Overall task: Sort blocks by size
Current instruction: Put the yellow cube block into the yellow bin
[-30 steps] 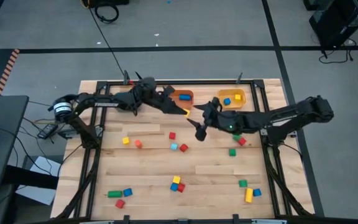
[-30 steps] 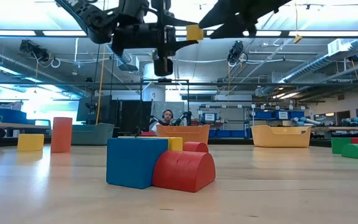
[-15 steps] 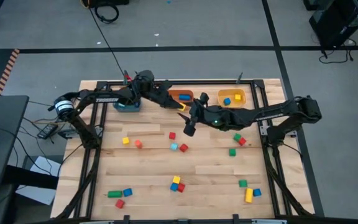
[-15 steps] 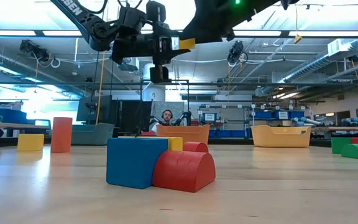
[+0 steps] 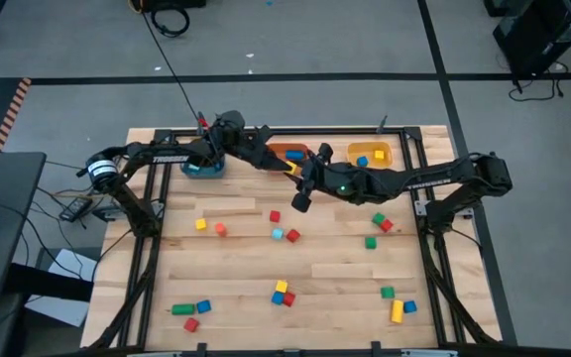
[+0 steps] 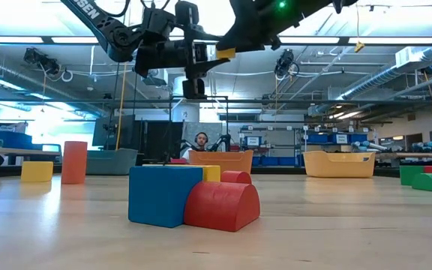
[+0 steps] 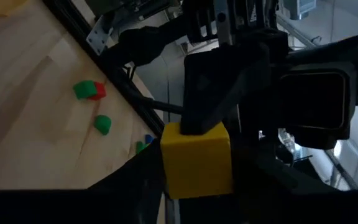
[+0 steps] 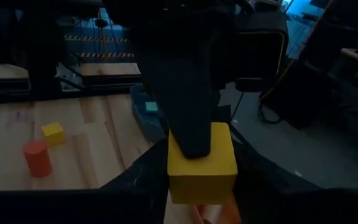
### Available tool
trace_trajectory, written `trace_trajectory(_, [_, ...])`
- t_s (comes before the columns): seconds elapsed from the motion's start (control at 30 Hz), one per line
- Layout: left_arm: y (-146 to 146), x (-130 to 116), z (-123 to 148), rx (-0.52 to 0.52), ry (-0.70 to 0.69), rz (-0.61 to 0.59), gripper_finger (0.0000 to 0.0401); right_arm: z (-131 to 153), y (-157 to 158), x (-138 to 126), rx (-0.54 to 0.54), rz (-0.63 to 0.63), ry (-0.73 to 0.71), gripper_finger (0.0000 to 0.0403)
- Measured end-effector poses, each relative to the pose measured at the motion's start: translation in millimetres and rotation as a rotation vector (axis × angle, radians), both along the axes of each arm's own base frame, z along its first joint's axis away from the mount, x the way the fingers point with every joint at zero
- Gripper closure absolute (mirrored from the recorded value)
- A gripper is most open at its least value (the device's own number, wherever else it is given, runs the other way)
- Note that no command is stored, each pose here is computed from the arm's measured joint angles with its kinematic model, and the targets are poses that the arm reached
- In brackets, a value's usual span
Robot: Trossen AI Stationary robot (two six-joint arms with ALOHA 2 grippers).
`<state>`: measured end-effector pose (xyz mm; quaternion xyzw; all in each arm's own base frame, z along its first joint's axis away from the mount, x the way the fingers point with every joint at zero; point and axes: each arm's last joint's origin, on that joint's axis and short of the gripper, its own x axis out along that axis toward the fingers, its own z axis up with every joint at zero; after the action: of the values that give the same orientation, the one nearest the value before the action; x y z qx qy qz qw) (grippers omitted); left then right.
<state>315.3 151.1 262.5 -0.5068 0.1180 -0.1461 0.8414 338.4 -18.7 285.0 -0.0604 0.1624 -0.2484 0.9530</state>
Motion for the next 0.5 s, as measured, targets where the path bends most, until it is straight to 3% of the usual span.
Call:
trace_trajectory(0.2, [2, 1, 0, 0.077, -0.022, 0.061, 0.0191, -1, -4, -5, 0.071, -0.094, -0.018, 0.0248])
trace_trajectory(0.5, [10, 2, 10, 0.416, -0.155, 0.329, 0.0183, 1, -31, -48, 0.283, -0.377, 0.078, 0.0252])
